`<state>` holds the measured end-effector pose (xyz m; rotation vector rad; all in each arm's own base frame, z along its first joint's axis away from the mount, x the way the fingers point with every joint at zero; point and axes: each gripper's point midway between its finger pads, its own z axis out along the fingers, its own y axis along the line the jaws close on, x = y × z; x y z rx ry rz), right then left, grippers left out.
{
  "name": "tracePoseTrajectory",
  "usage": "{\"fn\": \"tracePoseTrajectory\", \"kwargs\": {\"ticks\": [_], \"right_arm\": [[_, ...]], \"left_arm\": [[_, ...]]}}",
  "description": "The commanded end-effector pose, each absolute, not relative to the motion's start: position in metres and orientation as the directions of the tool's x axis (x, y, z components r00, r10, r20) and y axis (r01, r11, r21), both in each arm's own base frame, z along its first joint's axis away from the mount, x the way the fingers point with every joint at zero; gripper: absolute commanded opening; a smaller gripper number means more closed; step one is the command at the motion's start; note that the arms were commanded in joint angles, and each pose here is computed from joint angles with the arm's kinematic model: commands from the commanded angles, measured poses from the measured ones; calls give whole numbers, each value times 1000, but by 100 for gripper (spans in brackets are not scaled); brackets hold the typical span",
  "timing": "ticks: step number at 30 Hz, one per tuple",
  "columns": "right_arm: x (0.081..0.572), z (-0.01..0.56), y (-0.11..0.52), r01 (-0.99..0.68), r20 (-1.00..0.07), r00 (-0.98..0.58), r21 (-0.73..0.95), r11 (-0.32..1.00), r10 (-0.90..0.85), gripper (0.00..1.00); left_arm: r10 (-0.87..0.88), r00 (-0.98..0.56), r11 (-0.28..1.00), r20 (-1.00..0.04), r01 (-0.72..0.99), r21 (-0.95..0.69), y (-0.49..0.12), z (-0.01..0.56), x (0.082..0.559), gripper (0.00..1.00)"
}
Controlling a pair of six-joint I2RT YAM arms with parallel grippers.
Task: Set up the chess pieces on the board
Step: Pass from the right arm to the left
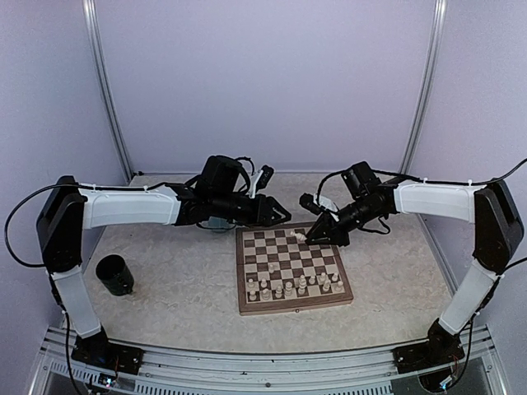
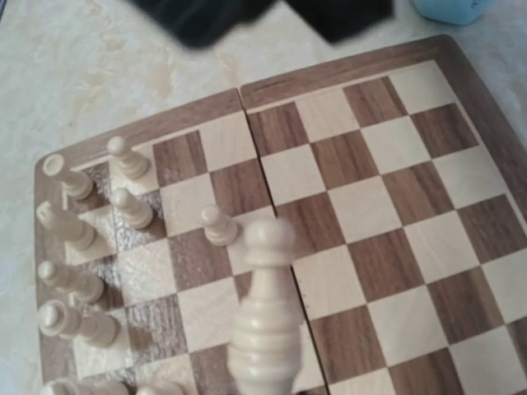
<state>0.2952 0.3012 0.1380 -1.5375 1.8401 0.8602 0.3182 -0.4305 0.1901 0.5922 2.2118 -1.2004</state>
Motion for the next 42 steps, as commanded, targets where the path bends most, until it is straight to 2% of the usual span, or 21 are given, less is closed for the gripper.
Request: {"fn": "tracePoseTrajectory", "kwargs": {"ticks": [1,12,15,21,28,33,37,42], "right_arm": [[293,156,301,-990,-800,-136,88,111,-585,8],[294,161,301,-990,-805,-131,80,114,-578,7],[294,160,301,-990,-804,-134,82,116,-579,7],[296,157,301,-989,-798,-142,84,125,-586,7],[298,157,301,-988,-797,-142,78,134,-587,7],[300,154,300,-987,-792,-147,77,142,-593,7],[306,142,296,-985,-765,-147,54,165,-626,7],[325,121,284,-971,-702,-154,-21,237,-695,6]], "left_arm": [[101,-746,406,-658,635,-657,-455,199,312,45],[152,-768,434,-623,618,-656,-463,172,312,45],[161,-772,425,-615,616,-663,-465,169,310,38],[168,-781,404,-602,612,-680,-468,168,306,19],[176,-791,402,-586,601,-691,-468,166,304,24],[179,-796,403,-579,596,-695,-468,166,304,13],[215,-772,480,-599,617,-623,-461,168,309,6],[318,-728,603,-607,650,-463,-445,170,314,5]]}}
